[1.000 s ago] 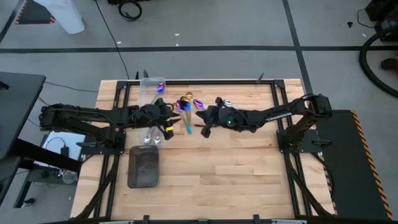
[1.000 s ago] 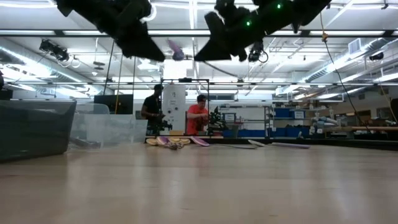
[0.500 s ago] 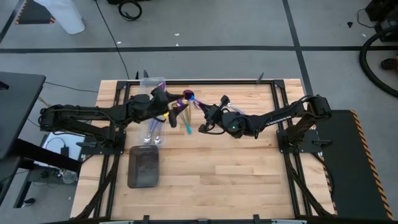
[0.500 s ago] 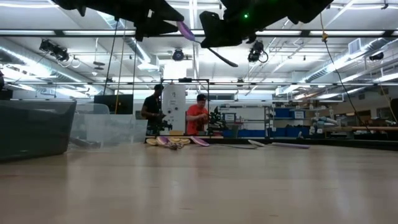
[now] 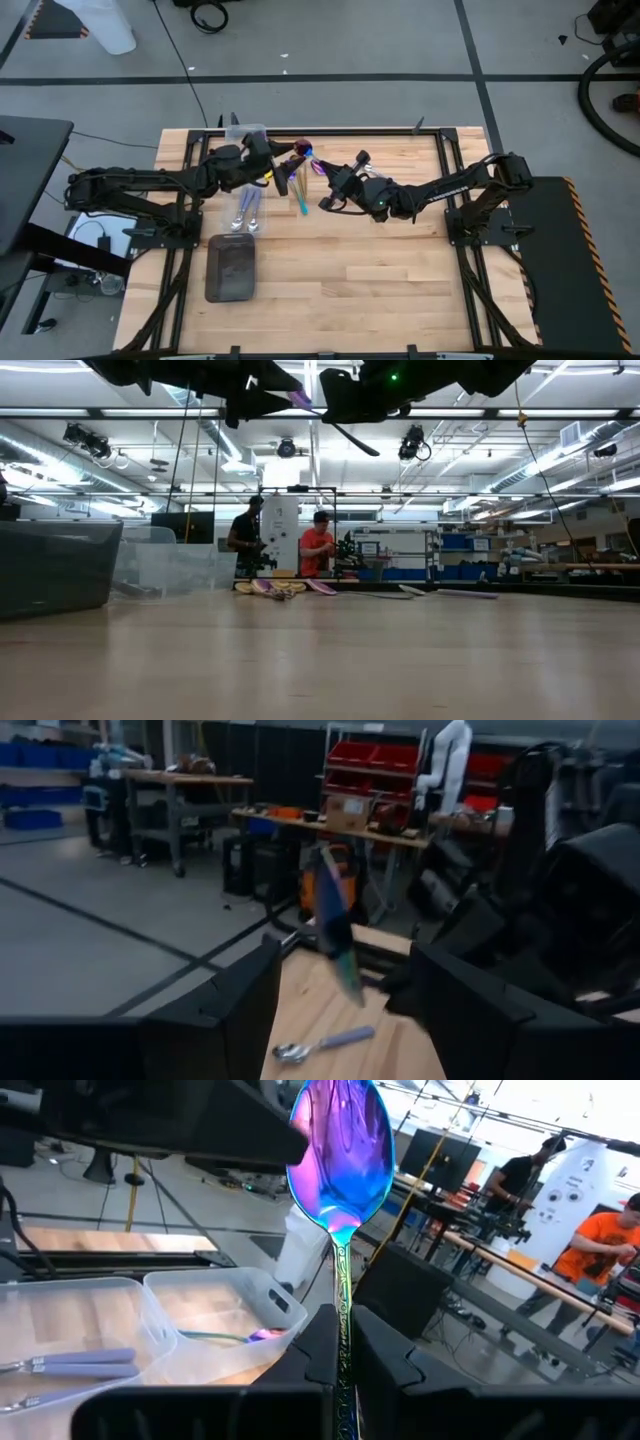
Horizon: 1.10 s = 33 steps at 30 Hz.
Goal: Sort silverware by color (type)
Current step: Put the purple spoon into the top transparent bin
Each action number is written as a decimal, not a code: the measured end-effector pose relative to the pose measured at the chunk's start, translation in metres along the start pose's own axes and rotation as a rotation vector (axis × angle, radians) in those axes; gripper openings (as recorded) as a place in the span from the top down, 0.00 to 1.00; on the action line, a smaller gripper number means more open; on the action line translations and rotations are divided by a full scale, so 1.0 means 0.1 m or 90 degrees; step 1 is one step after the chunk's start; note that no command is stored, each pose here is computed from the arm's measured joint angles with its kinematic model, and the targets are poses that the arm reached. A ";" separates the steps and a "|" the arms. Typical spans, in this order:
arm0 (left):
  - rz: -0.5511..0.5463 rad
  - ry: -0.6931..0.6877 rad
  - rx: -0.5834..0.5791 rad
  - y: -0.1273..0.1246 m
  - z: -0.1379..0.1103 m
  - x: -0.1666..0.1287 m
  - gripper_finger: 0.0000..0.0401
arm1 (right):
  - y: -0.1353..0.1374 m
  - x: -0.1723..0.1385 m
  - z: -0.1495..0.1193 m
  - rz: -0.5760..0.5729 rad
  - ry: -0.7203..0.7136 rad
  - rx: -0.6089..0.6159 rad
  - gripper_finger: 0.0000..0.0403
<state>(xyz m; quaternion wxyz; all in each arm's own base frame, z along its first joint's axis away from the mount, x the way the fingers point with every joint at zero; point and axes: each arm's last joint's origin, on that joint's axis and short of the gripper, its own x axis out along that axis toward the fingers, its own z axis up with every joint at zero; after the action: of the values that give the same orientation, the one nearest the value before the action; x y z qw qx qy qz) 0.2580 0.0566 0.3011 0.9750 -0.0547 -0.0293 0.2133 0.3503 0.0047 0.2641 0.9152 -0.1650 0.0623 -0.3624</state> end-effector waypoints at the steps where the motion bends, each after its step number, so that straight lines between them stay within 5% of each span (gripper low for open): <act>1: -0.006 -0.005 -0.001 0.00 0.01 0.00 0.42 | 0.00 0.00 0.00 0.004 -0.002 0.001 0.94; 9: -0.004 -0.009 0.006 0.01 -0.02 0.05 0.55 | 0.00 0.00 0.01 0.012 -0.012 0.007 0.94; 21: 0.011 -0.012 0.029 0.10 -0.01 0.07 0.96 | -0.01 0.03 0.01 0.049 -0.025 0.005 0.88; 28: 0.046 0.002 0.060 0.18 -0.03 0.08 0.97 | 0.06 -0.02 0.04 0.094 -0.042 0.011 0.71; 33: 0.069 0.092 0.097 0.29 -0.07 0.01 0.97 | 0.12 -0.08 -0.02 0.114 -0.002 0.031 0.59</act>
<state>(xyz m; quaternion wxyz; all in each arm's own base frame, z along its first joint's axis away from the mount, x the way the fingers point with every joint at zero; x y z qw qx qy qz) 0.2471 0.0822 0.2910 0.9629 0.0031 0.0601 0.2630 0.3521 0.0179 0.2583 0.9477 -0.1368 0.0664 -0.2805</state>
